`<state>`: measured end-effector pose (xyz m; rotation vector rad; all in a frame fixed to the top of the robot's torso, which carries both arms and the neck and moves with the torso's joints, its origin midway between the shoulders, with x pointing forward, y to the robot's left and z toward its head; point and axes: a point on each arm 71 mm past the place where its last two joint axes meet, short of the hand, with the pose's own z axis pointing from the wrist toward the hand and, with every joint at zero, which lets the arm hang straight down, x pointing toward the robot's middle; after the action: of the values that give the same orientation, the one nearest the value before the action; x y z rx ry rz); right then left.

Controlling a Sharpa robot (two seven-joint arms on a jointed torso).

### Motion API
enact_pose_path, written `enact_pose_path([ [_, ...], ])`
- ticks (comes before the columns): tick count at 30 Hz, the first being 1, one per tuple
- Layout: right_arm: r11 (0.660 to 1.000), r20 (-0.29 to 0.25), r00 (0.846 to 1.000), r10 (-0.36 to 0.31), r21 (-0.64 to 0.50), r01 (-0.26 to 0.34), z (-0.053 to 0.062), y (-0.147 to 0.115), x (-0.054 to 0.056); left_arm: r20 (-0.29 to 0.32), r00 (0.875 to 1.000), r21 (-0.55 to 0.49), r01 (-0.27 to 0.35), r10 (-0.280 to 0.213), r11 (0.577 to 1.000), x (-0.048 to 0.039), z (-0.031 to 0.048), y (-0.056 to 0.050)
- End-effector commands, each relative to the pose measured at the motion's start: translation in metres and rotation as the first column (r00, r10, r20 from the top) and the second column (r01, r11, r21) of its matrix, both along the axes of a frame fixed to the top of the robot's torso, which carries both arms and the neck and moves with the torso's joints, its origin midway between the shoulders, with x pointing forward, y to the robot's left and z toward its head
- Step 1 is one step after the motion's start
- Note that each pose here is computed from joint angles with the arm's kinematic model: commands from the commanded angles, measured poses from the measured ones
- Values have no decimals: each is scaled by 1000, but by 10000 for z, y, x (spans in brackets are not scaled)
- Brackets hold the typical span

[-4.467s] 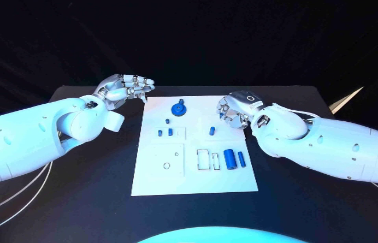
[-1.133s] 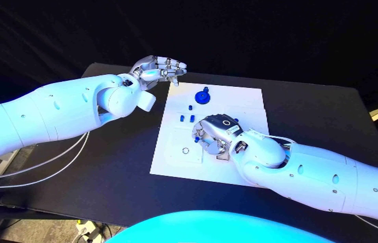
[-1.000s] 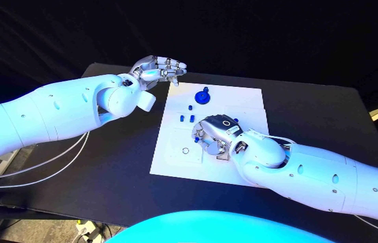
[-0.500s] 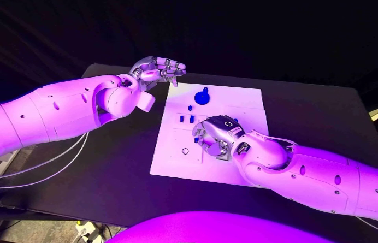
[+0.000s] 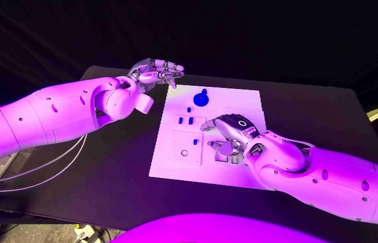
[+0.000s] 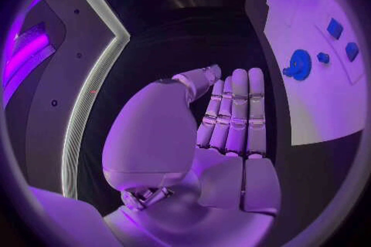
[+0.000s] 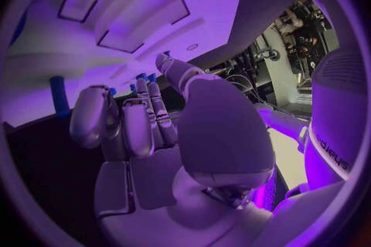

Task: Assemble the parts on the task board

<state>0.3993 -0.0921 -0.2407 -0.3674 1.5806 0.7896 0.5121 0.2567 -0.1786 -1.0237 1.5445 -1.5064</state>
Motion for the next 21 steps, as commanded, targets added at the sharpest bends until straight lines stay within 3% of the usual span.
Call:
enact_pose_path([
  [1, 999, 15, 999, -31, 14, 31, 132, -132, 41, 1, 1000, -3, 4, -4, 1000, -1, 7, -4],
  [6, 995, 28, 995, -99, -2, 99, 334, -426, 220, 0, 1000, -3, 5, -5, 1000, -5, 8, 0],
  [9, 990, 27, 991, -132, -36, 133, 397, -587, 336, 0, 1000, -4, 6, -6, 1000, -7, 9, 0],
  [15, 979, -11, 986, -166, -122, 163, 368, -738, 470, 0, 1000, -4, 8, -8, 1000, -9, 9, -2],
  [21, 971, -27, 984, -176, -166, 169, 332, -766, 533, -1, 1000, -4, 7, -7, 1000, -10, 8, 3],
])
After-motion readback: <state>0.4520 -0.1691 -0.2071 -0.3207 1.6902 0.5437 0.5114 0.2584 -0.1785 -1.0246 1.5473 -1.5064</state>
